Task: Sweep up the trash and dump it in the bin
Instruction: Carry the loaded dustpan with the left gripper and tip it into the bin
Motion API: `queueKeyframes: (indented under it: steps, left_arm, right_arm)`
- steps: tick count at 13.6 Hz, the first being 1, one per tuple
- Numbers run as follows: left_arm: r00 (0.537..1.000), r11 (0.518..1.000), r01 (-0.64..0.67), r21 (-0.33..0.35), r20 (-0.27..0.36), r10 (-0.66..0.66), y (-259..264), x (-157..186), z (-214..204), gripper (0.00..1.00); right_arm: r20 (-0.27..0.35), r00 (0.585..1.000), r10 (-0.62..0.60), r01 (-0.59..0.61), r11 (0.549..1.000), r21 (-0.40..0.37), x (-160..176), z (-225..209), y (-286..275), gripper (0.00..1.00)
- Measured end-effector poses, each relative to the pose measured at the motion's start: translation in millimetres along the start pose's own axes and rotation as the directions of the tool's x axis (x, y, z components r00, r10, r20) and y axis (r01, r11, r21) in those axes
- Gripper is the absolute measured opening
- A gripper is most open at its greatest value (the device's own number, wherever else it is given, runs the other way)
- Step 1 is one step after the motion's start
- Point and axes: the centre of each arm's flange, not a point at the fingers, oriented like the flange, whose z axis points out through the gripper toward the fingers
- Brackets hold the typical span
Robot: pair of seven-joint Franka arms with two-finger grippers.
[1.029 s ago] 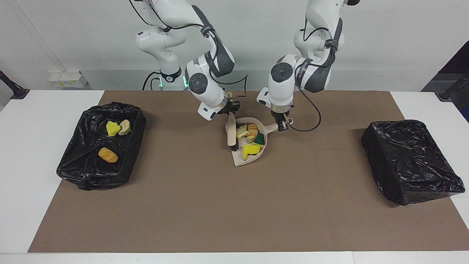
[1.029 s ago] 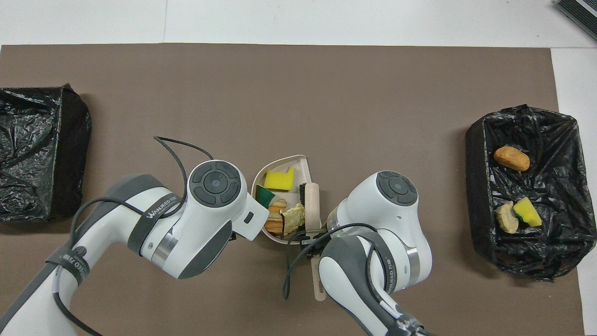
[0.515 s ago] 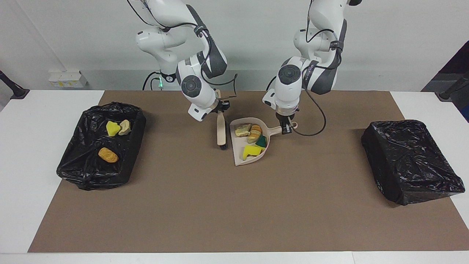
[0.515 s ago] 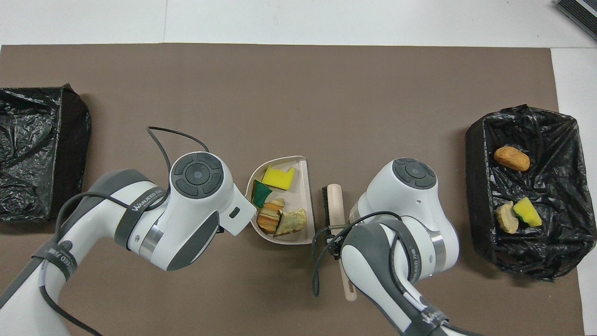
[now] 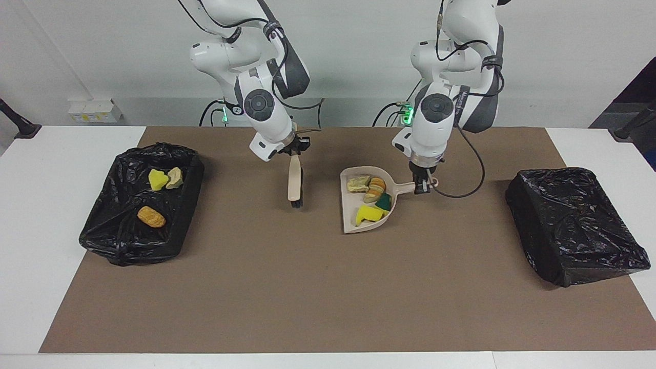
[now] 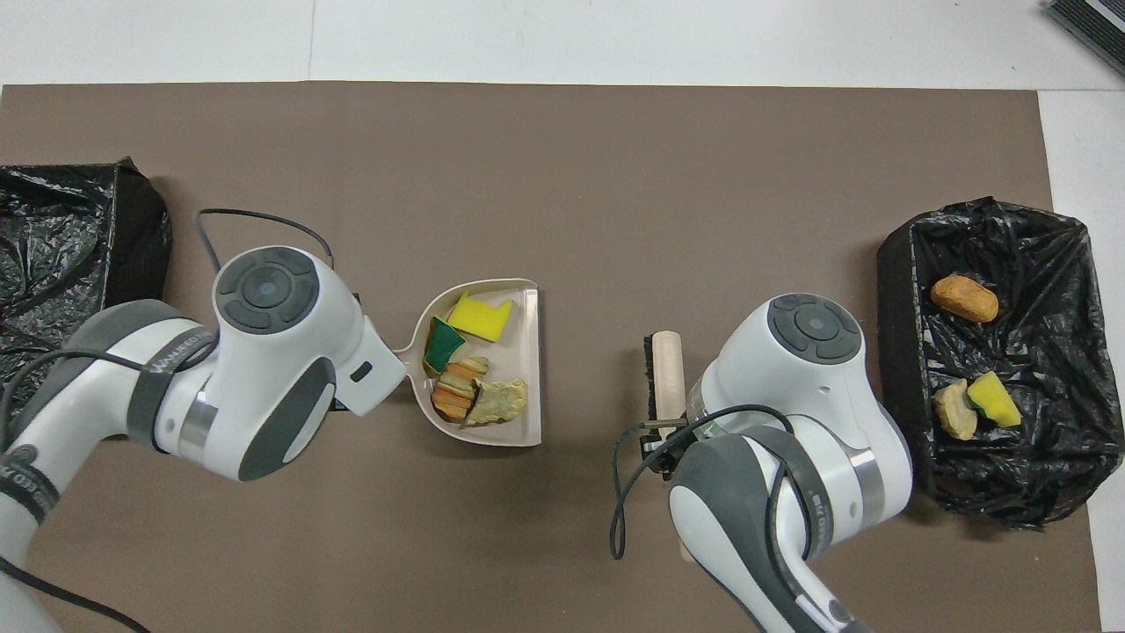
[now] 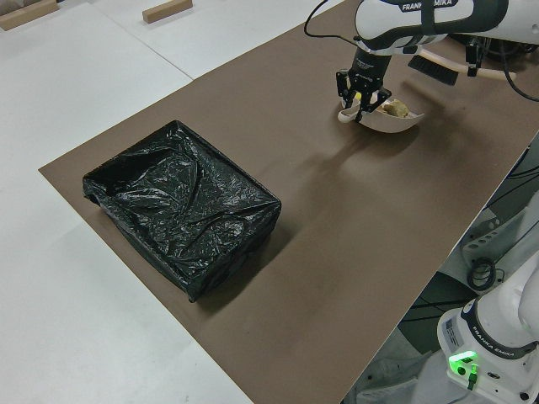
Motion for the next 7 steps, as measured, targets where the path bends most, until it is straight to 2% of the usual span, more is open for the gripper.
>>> queueKeyframes:
  steps: [3,7]
  left_arm:
    - [0.999,1.000,0.007,0.019,-0.048,-0.006,-20.1,-57.8,-14.2,0.33]
    - [0.994,0.997,0.034,0.066,-0.104,-0.027,-44.2,-153.6,-33.8,0.33]
  right_arm:
    - [-0.027,1.000,0.005,-0.006,0.999,-0.048,-23.5,-0.1,-34.2,0.26]
    - [-0.055,0.998,-0.003,-0.001,0.997,-0.081,-64.2,19.2,-99.1,0.26]
